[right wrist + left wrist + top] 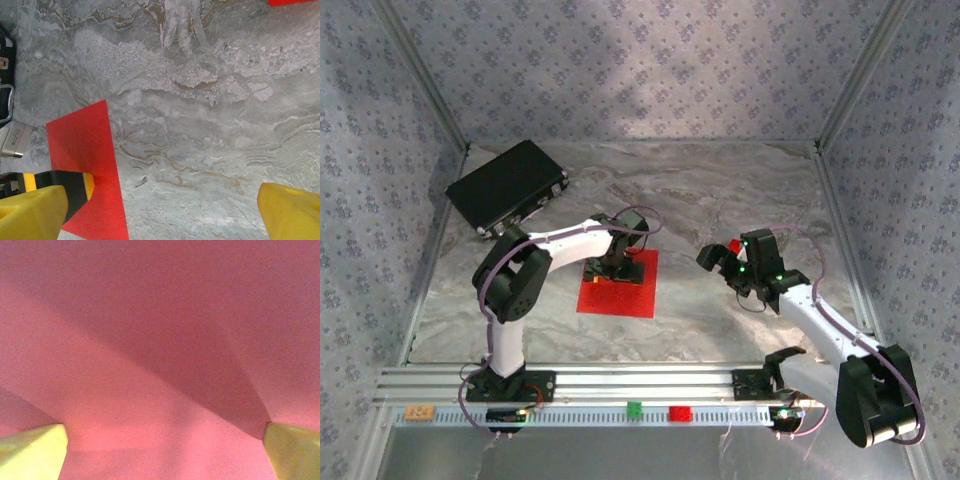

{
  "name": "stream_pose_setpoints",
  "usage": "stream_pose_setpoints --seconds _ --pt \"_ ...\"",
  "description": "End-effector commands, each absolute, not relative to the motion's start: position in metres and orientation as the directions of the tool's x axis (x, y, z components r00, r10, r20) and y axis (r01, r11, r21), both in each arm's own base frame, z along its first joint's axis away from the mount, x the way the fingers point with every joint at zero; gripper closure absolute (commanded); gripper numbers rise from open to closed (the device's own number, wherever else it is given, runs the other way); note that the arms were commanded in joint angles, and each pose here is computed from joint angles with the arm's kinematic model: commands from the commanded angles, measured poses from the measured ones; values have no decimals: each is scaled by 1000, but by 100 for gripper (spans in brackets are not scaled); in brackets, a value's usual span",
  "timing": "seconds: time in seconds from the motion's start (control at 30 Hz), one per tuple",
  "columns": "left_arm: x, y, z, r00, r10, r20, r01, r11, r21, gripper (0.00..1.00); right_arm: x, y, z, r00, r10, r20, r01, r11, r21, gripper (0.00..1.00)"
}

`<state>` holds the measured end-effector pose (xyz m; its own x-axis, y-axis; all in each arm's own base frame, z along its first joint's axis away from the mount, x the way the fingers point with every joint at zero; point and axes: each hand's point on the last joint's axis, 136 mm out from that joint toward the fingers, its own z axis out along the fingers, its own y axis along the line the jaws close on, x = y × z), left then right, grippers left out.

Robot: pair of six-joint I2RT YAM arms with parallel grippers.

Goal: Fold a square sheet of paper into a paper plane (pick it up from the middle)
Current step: First fold the square sheet of paper in half at the center of the table.

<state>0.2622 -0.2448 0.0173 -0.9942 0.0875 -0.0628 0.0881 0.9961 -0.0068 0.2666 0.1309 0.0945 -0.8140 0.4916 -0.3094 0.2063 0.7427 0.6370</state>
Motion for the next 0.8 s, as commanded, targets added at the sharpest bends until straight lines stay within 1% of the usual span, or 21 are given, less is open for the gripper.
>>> stream_pose_setpoints --seconds 0.0,0.6,0.67,0.77 --pt "249 -237 -4 -996 93 -12 92 995 42 1 267 128 101 -798 515 -313 227 739 634 1" --pt "254 -243 6 -994 99 -54 99 995 15 3 269 128 102 -791 524 -316 231 734 639 1" --pt "255 -245 8 -993 99 -64 99 995 5 6 269 128 103 -790 524 -317 229 733 641 1" --pt "257 -248 12 -992 97 -83 99 995 -15 13 270 129 105 -791 519 -323 218 733 645 1"
